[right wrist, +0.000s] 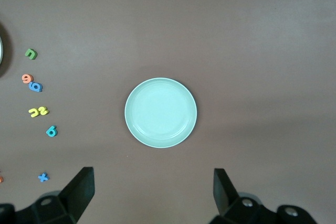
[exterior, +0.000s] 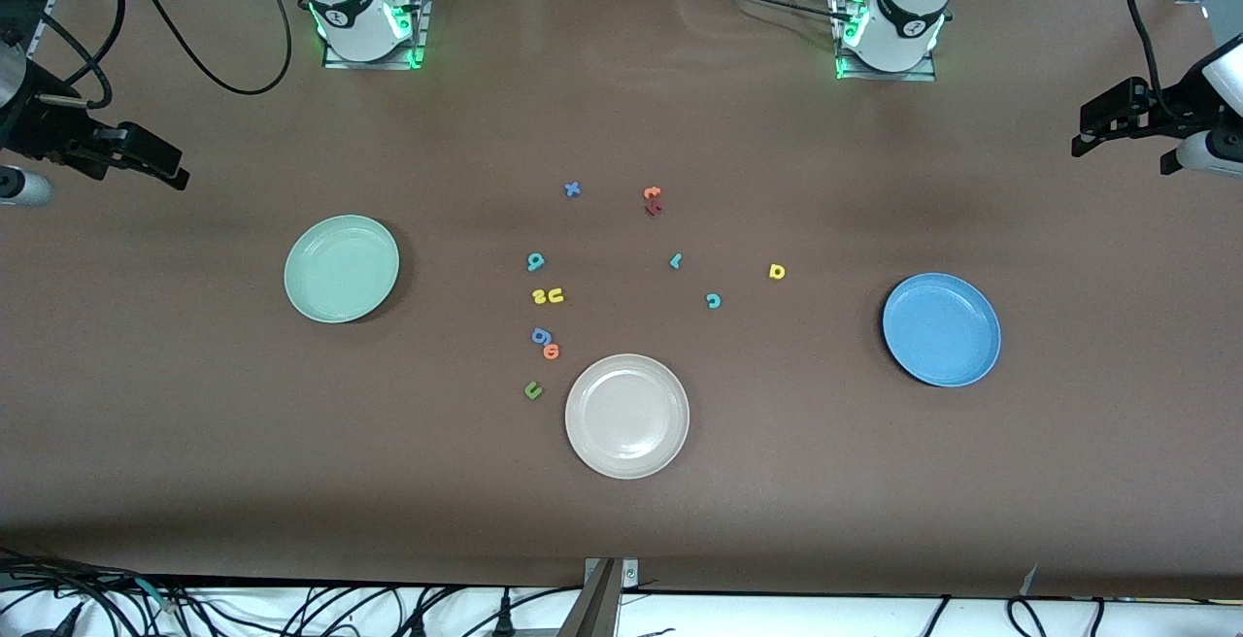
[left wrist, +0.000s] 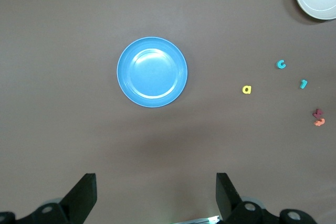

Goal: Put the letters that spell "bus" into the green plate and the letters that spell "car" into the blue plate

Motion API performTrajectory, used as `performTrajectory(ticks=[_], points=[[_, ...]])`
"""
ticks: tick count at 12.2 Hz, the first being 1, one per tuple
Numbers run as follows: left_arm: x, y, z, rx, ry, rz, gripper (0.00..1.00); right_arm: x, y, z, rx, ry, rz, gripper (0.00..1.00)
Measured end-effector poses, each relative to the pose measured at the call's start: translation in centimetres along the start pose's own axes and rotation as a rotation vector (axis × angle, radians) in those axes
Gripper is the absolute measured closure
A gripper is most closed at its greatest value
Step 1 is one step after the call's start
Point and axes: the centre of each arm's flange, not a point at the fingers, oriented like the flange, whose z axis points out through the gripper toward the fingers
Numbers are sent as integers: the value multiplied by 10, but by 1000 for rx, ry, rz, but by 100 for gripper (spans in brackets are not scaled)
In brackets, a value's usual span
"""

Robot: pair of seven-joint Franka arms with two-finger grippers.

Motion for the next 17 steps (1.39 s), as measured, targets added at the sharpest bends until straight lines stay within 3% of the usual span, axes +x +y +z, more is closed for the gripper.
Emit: performTrajectory(ticks=[17], points=[[-3,-7,1,-4,-16,-14,0,-1,-1,-3,1,5,-2,0]])
